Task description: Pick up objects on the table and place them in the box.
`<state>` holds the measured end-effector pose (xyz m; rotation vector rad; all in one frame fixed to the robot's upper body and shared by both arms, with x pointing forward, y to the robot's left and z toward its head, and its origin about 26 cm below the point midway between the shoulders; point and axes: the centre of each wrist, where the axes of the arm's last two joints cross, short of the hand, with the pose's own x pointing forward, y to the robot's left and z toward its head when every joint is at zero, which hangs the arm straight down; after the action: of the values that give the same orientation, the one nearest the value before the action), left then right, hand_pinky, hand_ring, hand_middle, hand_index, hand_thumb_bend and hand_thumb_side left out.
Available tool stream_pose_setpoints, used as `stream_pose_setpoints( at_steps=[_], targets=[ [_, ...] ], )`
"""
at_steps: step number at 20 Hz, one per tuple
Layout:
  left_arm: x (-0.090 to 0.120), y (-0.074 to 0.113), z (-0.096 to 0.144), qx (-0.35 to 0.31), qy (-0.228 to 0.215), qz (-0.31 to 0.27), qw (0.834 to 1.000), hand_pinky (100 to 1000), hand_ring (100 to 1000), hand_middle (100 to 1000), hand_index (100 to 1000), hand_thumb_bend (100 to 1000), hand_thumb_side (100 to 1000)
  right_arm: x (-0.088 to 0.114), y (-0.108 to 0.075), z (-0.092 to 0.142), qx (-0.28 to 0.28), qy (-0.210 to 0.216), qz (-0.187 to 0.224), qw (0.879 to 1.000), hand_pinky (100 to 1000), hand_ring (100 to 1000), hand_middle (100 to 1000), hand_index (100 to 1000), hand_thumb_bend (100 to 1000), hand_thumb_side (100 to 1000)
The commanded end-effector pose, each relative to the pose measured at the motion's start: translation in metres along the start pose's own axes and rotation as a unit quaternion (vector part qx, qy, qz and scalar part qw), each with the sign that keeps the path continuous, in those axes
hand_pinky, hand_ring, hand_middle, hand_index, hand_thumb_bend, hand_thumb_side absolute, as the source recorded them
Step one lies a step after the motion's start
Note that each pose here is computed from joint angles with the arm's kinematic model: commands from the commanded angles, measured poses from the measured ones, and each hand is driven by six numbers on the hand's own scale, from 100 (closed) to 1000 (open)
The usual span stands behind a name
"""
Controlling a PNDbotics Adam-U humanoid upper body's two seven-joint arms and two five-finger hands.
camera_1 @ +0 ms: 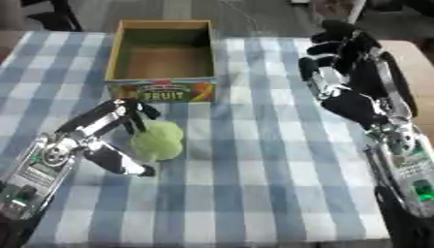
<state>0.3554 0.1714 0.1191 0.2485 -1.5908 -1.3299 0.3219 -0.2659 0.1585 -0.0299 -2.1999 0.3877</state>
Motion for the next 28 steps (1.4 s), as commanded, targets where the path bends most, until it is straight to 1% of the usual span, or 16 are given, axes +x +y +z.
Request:
stream_pose_setpoints(
  at_steps=[1,3,6,8,11,15,18,20,23,25,28],
  targets=[
    [0.004,0.001,-0.006,0.008,0.0,-0.008,1.0,626,694,764,840,766,105,0.005,-0.003,-0.004,0.004,-0.012,0.004,1.0,632,701,685,844,322,202],
    [0.003,-0.002,-0.008,0.009,0.002,-0.009,1.0,648,731,787,847,756,102,0.005,-0.003,-0.004,0.004,-0.012,0.004,1.0,632,701,685,844,322,202],
    [0.003,-0.005,-0.01,0.012,0.005,-0.01,1.0,656,748,799,851,741,100,0.006,-0.003,-0.004,0.004,-0.012,0.004,1.0,632,701,685,845,321,202],
    [0.003,-0.006,-0.011,0.017,0.007,-0.009,1.0,667,758,804,857,749,120,0.006,-0.003,-0.004,0.004,-0.012,0.004,1.0,632,701,685,845,321,201],
    [0.004,-0.005,-0.012,0.037,0.01,-0.011,0.999,705,781,815,862,774,142,0.005,-0.003,-0.004,0.004,-0.012,0.004,1.0,632,700,684,844,319,202],
    [0.009,-0.003,-0.013,0.069,0.012,-0.025,0.997,752,809,827,865,772,140,0.005,-0.003,-0.004,0.005,-0.012,0.003,1.0,632,700,684,845,319,201],
    [0.011,-0.003,-0.014,0.084,0.015,-0.041,0.996,759,812,826,863,762,141,0.005,-0.003,-0.004,0.005,-0.012,0.003,1.0,632,699,683,845,319,201],
    [0.012,-0.003,-0.015,0.093,0.019,-0.052,0.994,733,784,795,853,747,137,0.005,-0.003,-0.004,0.005,-0.012,0.003,1.0,632,699,683,845,319,201],
    [0.013,-0.003,-0.017,0.106,0.029,-0.07,0.991,637,684,711,815,702,100,0.005,-0.002,-0.004,0.006,-0.011,0.002,1.0,632,699,683,845,318,201],
    [0.014,-0.004,-0.019,0.114,0.036,-0.081,0.989,586,632,657,791,673,100,0.005,-0.002,-0.004,0.006,-0.011,0.002,1.0,632,699,683,845,317,201],
    [0.012,-0.008,-0.023,0.12,0.045,-0.099,0.987,538,593,614,768,632,100,0.005,-0.002,-0.004,0.006,-0.011,0.002,1.0,632,699,683,845,317,201]
  ],
)
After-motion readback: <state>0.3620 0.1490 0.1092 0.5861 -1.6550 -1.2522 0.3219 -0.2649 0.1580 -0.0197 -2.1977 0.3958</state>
